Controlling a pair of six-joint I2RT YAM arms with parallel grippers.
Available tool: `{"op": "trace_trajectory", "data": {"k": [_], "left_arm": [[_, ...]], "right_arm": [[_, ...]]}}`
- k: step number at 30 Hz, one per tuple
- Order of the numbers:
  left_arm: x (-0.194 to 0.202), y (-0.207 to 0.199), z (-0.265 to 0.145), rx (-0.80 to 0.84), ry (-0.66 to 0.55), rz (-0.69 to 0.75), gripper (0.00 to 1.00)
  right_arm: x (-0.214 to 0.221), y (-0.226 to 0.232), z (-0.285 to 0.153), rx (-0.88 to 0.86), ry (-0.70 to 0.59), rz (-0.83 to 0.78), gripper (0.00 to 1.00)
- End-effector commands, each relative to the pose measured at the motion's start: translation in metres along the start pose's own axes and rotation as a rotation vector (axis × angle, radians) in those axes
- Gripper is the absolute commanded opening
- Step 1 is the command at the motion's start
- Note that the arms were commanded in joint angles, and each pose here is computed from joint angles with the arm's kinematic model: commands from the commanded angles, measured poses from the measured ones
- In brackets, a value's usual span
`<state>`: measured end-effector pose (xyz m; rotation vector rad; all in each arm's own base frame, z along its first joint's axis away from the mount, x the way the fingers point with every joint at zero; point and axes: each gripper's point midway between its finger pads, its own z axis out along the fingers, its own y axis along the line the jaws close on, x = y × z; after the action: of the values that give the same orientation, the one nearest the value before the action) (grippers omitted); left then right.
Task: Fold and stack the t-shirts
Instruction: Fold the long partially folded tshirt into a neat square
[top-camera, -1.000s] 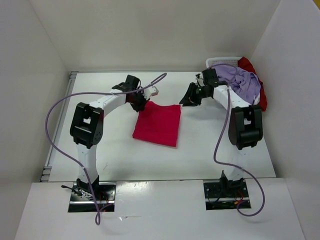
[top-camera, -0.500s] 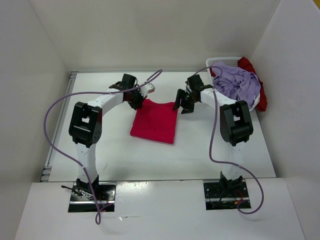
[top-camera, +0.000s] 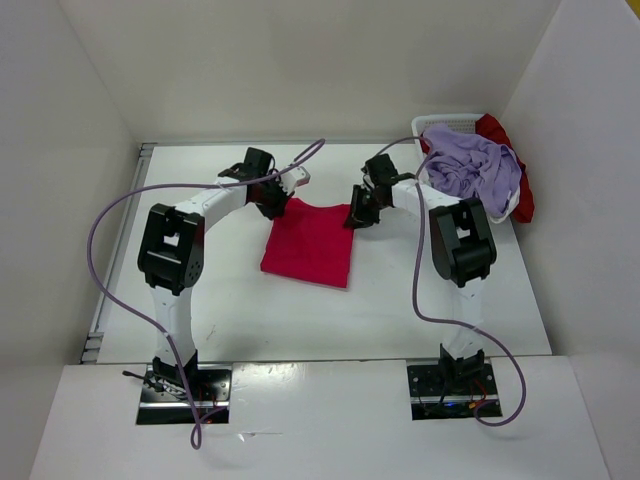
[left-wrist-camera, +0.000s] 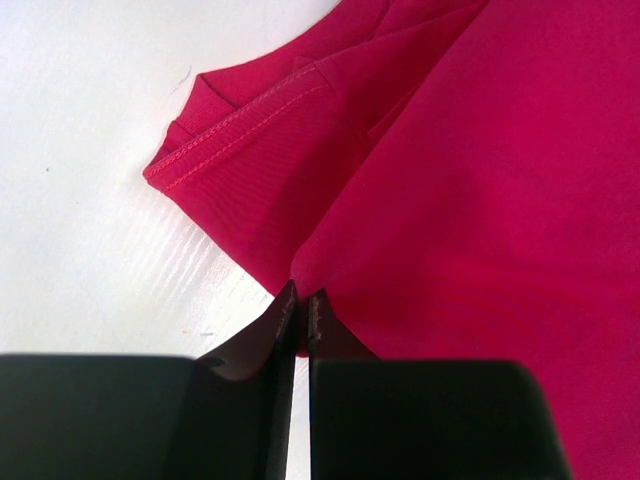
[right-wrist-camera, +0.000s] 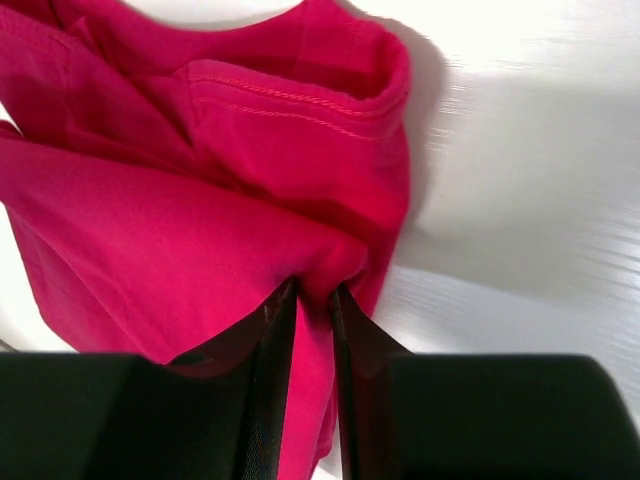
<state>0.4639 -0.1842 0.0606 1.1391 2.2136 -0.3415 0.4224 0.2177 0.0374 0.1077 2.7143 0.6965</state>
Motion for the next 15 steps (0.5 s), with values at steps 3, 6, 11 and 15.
{"op": "trace_trajectory", "data": {"k": [3,6,11,15], "left_arm": [[-0.020,0.001,-0.010,-0.001,-0.066,0.013,0.09],[-0.023,0.001,-0.013,-0.005,-0.073,0.017,0.09],[-0.037,0.001,-0.034,-0.013,-0.087,0.023,0.00],[-0.051,0.015,-0.062,-0.030,-0.153,-0.007,0.00]], "right_arm": [[-0.022,0.023,0.001,-0.073,-0.053,-0.042,0.16],[-0.023,0.024,-0.001,-0.073,-0.053,-0.042,0.00],[-0.038,0.042,-0.035,-0.093,-0.130,-0.068,0.00],[-0.052,0.057,-0.069,-0.102,-0.217,-0.058,0.00]]}}
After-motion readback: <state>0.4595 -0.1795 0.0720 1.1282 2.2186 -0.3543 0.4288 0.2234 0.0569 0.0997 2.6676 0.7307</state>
